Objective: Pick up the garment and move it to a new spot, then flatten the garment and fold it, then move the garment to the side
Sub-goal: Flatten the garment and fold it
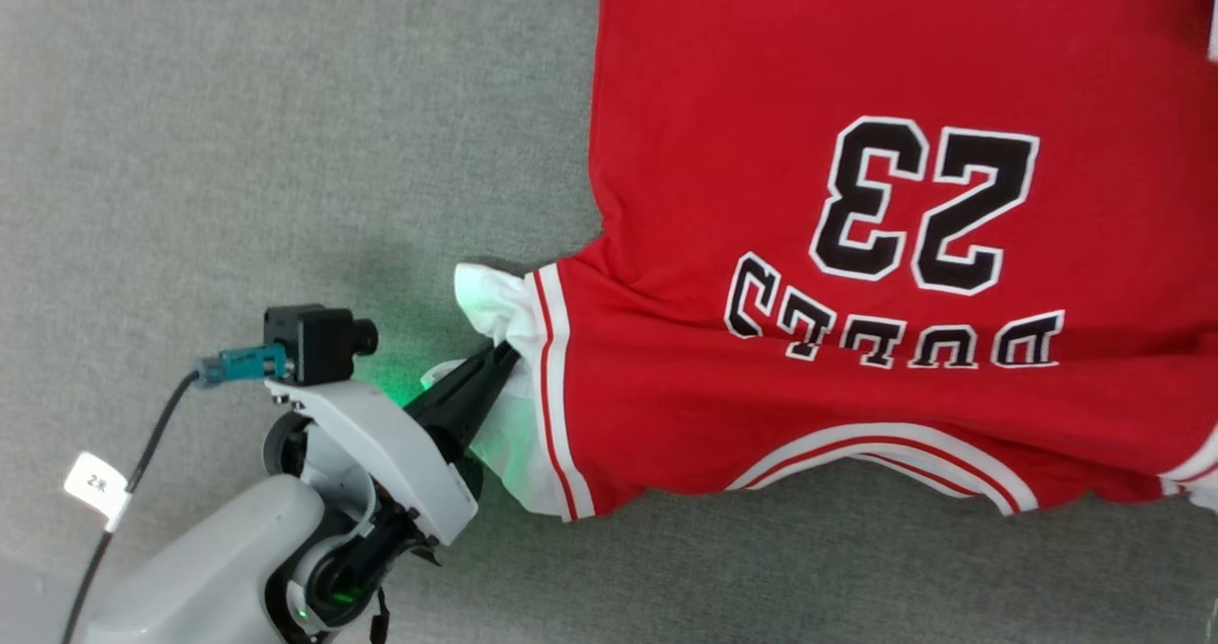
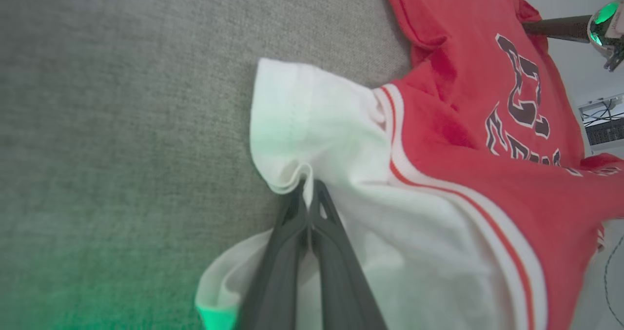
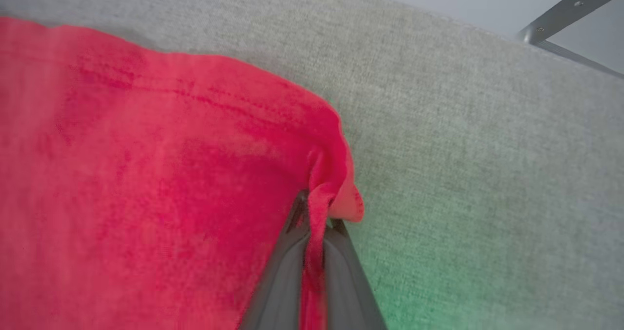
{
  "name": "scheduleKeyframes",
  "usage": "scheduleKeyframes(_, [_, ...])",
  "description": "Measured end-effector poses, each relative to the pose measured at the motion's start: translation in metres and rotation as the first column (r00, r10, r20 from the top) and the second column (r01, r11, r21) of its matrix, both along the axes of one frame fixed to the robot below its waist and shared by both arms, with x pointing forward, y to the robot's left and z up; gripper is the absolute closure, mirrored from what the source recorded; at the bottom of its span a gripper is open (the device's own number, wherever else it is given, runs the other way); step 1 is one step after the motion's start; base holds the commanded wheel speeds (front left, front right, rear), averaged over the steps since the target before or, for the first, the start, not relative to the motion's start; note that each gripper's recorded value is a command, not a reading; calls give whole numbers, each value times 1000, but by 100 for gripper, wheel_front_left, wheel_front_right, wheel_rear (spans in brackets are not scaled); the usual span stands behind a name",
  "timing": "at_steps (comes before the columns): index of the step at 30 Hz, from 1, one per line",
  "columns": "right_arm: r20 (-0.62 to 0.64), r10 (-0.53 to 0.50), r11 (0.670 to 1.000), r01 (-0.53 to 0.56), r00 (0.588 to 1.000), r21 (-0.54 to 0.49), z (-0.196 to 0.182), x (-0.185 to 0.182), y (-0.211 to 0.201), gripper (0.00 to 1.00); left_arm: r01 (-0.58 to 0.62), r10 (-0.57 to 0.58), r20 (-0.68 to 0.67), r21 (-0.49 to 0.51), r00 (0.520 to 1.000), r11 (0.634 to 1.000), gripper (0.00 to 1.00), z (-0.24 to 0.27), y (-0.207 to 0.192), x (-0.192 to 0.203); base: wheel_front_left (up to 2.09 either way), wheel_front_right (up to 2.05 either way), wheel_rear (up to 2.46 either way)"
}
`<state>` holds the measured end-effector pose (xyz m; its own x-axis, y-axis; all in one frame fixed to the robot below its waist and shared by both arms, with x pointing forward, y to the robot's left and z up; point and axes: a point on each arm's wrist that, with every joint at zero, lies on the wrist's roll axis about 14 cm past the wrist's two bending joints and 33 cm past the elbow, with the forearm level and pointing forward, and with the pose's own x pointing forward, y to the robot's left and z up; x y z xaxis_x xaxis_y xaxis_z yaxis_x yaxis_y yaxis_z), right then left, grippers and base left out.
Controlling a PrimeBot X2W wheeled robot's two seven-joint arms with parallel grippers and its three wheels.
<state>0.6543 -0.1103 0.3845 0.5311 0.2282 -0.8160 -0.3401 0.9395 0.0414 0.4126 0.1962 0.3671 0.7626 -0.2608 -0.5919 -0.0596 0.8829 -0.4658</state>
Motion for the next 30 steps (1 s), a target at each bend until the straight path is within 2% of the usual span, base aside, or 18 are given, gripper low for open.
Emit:
scheduleKeyframes(9, [26, 8, 997, -10, 1000, 79, 14, -42, -11, 100, -71, 72, 54, -4, 996, 997, 100, 14, 4, -1, 0, 0, 0])
scheduleKeyframes(16, [42, 44, 997, -46, 998, 67, 29, -97, -46, 100, -115, 113, 96, 22, 989, 993, 100, 28, 12, -4, 0, 0, 0])
scheduleKeyframes(20, [30, 60, 997, -62, 998, 50, 34, -137, -69, 100, -93, 90, 117, 19, 989, 995, 100, 37, 6, -2, 0, 0, 0])
scheduleKeyframes(26, [-103, 79, 995, -73, 991, 69, 20, -220, -89, 100, -58, 54, 145, 20, 988, 998, 100, 48, -3, 3, 0, 0, 0])
scheduleKeyframes(30, [-163, 77, 988, -54, 984, 142, 12, -268, -83, 100, -41, 38, 162, 17, 986, 999, 100, 54, -10, 6, 0, 0, 0])
